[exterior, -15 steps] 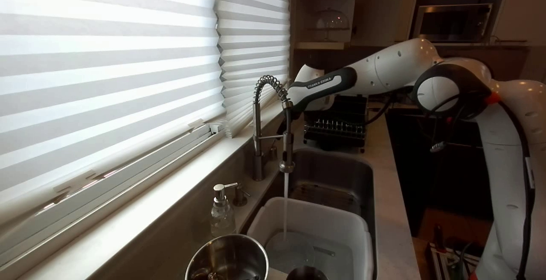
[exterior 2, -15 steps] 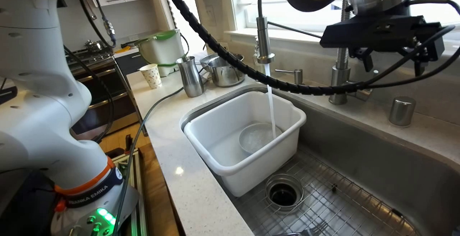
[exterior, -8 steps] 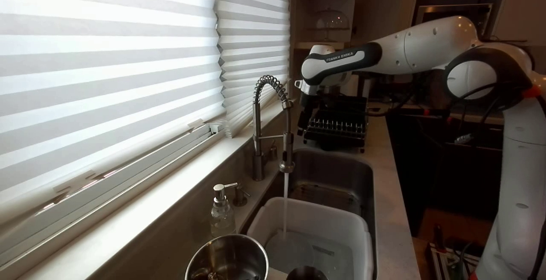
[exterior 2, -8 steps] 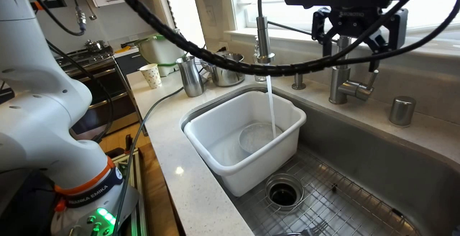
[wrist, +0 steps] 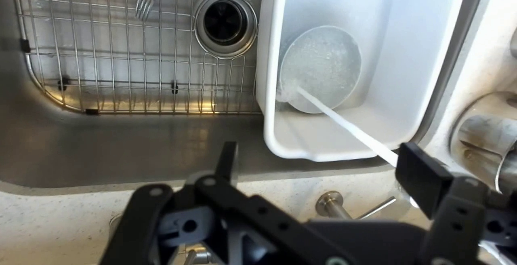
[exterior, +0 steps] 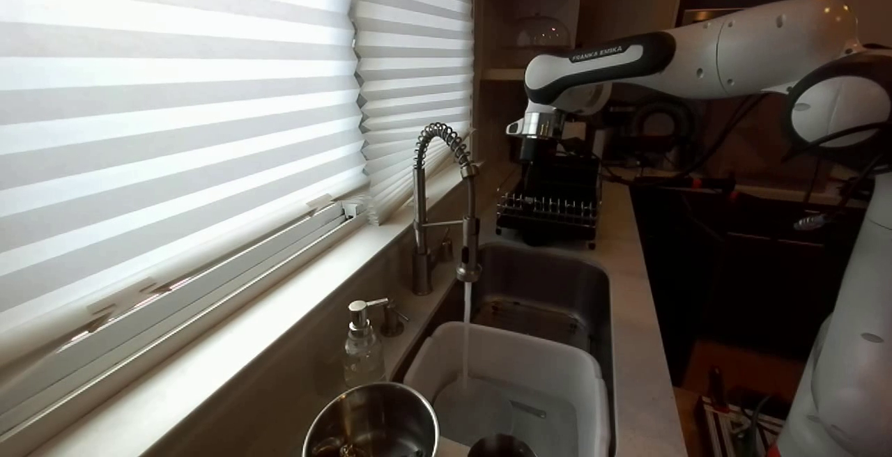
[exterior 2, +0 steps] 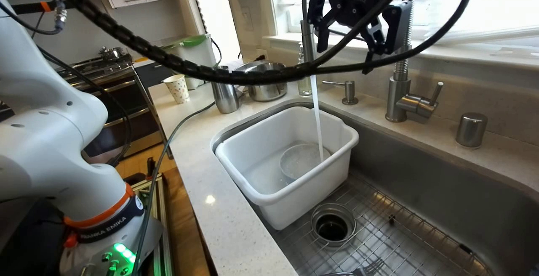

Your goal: Turn the faucet to the left then turn it on

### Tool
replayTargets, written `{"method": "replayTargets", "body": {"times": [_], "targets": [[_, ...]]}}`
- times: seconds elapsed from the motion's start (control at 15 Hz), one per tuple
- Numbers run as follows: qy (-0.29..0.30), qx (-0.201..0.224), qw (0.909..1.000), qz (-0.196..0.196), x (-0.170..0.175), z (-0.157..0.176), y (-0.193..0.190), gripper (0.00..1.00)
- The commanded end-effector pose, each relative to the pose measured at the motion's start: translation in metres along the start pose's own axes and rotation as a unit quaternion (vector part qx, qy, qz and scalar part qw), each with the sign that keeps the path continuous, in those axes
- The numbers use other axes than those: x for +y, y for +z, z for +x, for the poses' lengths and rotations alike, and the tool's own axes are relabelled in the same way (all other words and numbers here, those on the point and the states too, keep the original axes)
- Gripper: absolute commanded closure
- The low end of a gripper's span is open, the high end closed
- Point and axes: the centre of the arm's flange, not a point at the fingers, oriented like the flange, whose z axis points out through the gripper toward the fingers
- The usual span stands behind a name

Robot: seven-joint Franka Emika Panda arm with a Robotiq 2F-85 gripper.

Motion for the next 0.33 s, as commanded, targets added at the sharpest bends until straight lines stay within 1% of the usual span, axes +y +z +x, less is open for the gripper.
{"method": "replayTargets", "body": {"times": [0.0,0.07,0.27], "targets": [[-0.01,0.012,0.9997,0.021,-0.005,-0.022,0.006,0.0],[-0.004,0.004,1.0,0.005,0.0,-0.008,-0.001,0.0],[-0.003,0.006,1.0,0.005,0.001,-0.009,-0.003,0.0]]}}
